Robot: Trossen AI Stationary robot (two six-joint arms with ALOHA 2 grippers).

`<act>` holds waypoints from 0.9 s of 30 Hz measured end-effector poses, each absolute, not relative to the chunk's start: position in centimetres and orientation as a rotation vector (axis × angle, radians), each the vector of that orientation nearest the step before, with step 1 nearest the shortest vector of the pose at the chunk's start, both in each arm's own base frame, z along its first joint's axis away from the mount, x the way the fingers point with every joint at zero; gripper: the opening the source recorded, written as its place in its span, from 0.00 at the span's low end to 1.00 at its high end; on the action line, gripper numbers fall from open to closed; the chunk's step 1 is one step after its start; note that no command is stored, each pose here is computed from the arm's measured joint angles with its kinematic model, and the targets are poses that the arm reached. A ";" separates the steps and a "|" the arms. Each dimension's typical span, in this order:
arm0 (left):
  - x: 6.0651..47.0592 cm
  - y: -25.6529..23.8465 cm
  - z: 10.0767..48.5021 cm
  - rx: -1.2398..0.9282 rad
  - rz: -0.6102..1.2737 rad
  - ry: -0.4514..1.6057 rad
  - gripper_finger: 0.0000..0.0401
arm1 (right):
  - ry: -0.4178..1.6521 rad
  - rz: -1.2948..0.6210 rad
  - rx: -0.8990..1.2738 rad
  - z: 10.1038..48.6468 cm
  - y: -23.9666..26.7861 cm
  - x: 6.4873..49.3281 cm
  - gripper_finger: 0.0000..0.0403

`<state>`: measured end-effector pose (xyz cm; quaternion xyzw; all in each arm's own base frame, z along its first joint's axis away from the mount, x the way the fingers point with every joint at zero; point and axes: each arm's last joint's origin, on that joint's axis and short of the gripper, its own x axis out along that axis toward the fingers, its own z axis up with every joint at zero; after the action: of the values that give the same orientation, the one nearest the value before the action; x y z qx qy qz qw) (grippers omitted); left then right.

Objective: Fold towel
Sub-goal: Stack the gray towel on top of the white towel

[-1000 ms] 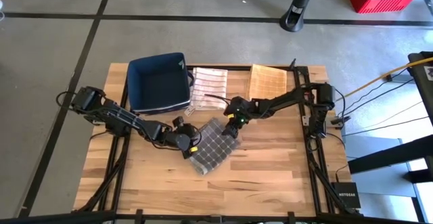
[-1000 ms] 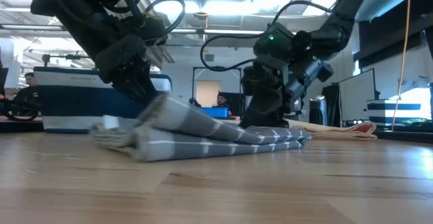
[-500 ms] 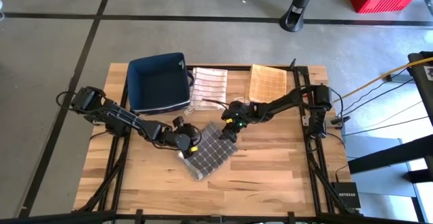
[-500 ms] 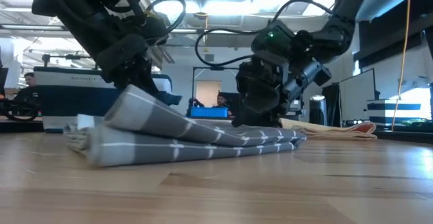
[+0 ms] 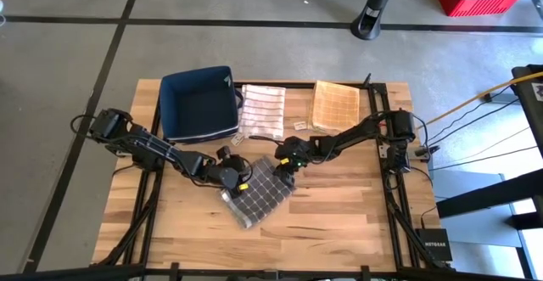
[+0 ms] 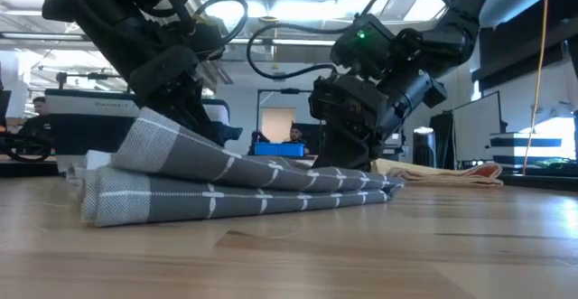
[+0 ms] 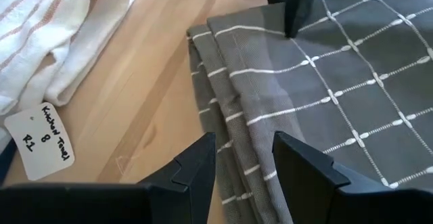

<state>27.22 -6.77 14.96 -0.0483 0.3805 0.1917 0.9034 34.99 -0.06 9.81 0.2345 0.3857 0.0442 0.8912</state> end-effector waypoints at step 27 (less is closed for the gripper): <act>22.0 -4.7 25.4 -0.175 0.418 0.690 0.35 | 0.917 0.031 -0.400 27.0 -10.4 38.0 0.02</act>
<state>22.01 -4.68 25.39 -0.0849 0.3354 0.2031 0.9160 37.95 -10.41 26.99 -0.1916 0.4394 0.0148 0.8775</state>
